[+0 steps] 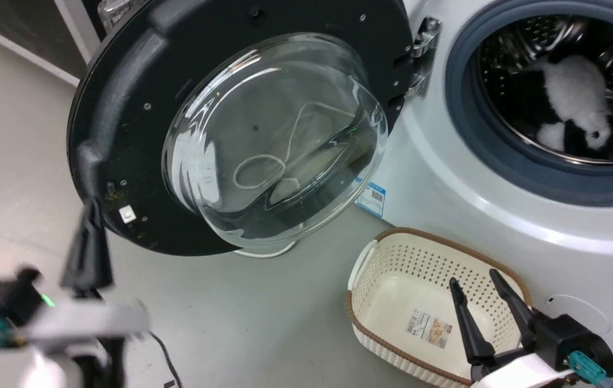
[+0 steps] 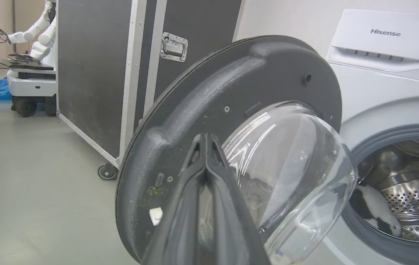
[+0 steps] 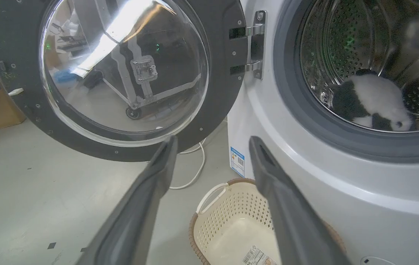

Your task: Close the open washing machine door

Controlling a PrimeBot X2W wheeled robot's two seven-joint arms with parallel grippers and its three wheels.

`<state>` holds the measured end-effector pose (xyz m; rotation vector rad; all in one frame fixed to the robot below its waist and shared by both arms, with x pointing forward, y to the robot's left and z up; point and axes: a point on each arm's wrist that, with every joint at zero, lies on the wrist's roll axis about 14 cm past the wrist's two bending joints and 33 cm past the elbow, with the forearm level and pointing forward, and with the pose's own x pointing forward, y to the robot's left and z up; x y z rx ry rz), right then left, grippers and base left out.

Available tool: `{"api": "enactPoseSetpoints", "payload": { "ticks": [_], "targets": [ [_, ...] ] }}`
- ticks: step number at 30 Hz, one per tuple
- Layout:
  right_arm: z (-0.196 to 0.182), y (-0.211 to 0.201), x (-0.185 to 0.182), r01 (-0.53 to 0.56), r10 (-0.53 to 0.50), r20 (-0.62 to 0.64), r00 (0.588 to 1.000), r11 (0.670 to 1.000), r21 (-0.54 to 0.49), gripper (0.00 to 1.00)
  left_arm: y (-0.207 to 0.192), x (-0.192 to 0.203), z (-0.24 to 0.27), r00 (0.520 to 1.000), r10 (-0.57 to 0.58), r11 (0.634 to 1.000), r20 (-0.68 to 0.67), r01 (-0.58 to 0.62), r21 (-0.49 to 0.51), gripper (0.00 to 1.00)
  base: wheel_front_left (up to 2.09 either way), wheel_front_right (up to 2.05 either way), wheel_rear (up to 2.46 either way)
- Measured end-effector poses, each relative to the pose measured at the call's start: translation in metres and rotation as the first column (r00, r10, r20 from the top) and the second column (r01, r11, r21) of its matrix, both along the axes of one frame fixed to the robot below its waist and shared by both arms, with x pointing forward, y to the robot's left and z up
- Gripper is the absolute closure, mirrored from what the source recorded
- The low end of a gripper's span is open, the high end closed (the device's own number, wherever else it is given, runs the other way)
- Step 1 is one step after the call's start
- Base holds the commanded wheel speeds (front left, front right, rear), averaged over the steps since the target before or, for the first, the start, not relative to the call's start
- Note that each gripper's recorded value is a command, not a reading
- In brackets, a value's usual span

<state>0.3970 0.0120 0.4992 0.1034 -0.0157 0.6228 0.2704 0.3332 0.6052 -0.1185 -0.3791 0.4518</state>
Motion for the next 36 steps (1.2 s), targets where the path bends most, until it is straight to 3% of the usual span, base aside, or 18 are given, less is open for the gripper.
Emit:
{"api": "enactPoseSetpoints", "payload": {
  "ticks": [7,10,13,18,21,23,24,33,34,36],
  "targets": [
    [-0.016,0.0,0.004,0.0,0.0,-0.034,0.999,1.0,0.0,0.0,0.069,0.028,0.034,1.0,0.024,0.989,0.01,-0.023,-0.143,1.0,0.0,0.0,0.0],
    [-0.023,-0.003,0.008,0.01,-0.009,-0.047,0.999,1.0,0.006,0.0,0.103,0.036,0.043,0.997,0.068,0.96,0.037,-0.056,-0.273,1.0,0.0,0.0,0.0],
    [-0.031,-0.005,0.01,0.016,-0.015,-0.065,0.998,1.0,0.006,0.0,0.127,0.047,0.037,0.997,0.069,0.9,0.037,-0.046,-0.434,1.0,0.0,0.0,0.0],
    [-0.041,-0.007,0.013,0.017,-0.017,-0.085,0.996,1.0,0.004,0.0,0.149,0.066,0.013,0.997,0.045,0.697,0.056,0.009,-0.717,1.0,0.0,0.0,0.0],
    [-0.044,-0.006,0.017,0.012,-0.012,-0.086,0.996,1.0,0.008,0.0,0.154,0.071,-0.002,1.0,0.003,0.597,0.022,0.016,-0.802,1.0,0.0,0.0,0.0],
    [-0.047,-0.005,0.017,0.007,-0.006,-0.091,0.996,1.0,0.008,0.0,0.151,0.074,-0.017,0.998,-0.058,0.553,-0.034,0.004,-0.833,1.0,0.0,0.0,0.0],
    [-0.05,-0.003,0.02,0.0,0.001,-0.093,0.996,1.0,0.014,0.0,0.146,0.074,-0.033,0.987,-0.136,0.507,-0.089,-0.007,-0.862,1.0,0.0,0.0,0.0],
    [-0.053,-0.009,0.022,0.006,-0.006,-0.096,0.995,1.0,0.0,0.0,0.104,0.095,-0.033,0.924,-0.382,0.394,-0.012,0.151,-0.907,1.0,0.0,0.0,0.0],
    [-0.051,-0.01,0.019,0.008,-0.008,-0.093,0.996,1.0,-0.003,0.0,0.081,0.096,-0.036,0.883,-0.469,0.347,0.006,0.191,-0.918,1.0,0.0,0.0,0.0],
    [-0.046,-0.011,0.018,0.015,-0.015,-0.084,0.996,1.0,-0.001,0.0,0.064,0.093,-0.042,0.849,-0.529,0.313,0.01,0.205,-0.927,1.0,0.0,0.0,0.0]
  ]
}}
